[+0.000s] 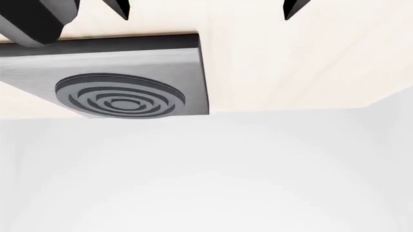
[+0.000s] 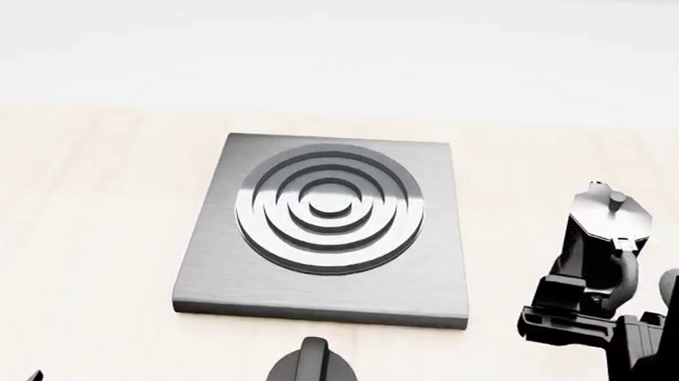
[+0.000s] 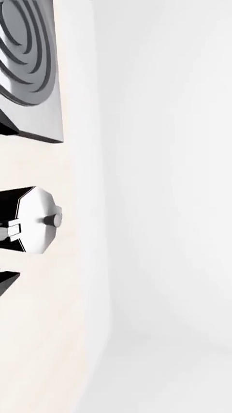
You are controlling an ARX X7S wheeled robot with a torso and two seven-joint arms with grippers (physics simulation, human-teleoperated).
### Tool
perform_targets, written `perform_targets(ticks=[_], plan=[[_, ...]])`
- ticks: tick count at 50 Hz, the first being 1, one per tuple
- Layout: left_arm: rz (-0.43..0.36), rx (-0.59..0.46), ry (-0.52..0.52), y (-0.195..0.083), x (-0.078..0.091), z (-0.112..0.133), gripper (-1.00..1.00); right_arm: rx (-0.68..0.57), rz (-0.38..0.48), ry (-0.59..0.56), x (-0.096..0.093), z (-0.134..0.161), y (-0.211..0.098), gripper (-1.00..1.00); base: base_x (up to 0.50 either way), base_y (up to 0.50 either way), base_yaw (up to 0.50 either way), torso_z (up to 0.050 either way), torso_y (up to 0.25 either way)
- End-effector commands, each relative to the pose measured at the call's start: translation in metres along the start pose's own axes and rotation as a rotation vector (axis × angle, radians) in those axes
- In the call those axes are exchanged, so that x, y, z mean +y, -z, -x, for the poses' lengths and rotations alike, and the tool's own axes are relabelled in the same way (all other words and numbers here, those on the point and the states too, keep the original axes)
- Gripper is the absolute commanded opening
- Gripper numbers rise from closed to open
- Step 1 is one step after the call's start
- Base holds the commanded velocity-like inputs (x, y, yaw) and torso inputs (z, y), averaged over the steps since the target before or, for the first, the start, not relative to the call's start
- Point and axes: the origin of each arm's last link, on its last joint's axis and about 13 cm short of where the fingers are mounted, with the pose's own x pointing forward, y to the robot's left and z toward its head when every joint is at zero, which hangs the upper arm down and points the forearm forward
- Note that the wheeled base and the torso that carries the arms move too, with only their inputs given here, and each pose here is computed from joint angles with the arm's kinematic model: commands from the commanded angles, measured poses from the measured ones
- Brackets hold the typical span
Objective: Put the moka pot on the stove.
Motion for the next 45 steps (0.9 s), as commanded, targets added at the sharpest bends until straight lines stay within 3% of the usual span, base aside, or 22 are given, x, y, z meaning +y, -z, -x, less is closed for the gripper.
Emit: perform_targets(ticks=[1, 45], plan=[[0.013, -0.02, -0.007, -0.004, 0.001, 0.001, 1.0, 0.041, -0.028, 0.004, -0.006, -0.008, 0.01, 1.0, 0.0, 0.0, 0.0, 0.0, 0.0], [0.01, -0.02, -0.007, -0.006, 0.003, -0.002, 1.0, 0.166, -0.025, 0.044, -0.021, -0.037, 0.042, 1.0, 0.0, 0.0, 0.0, 0.0, 0.0]])
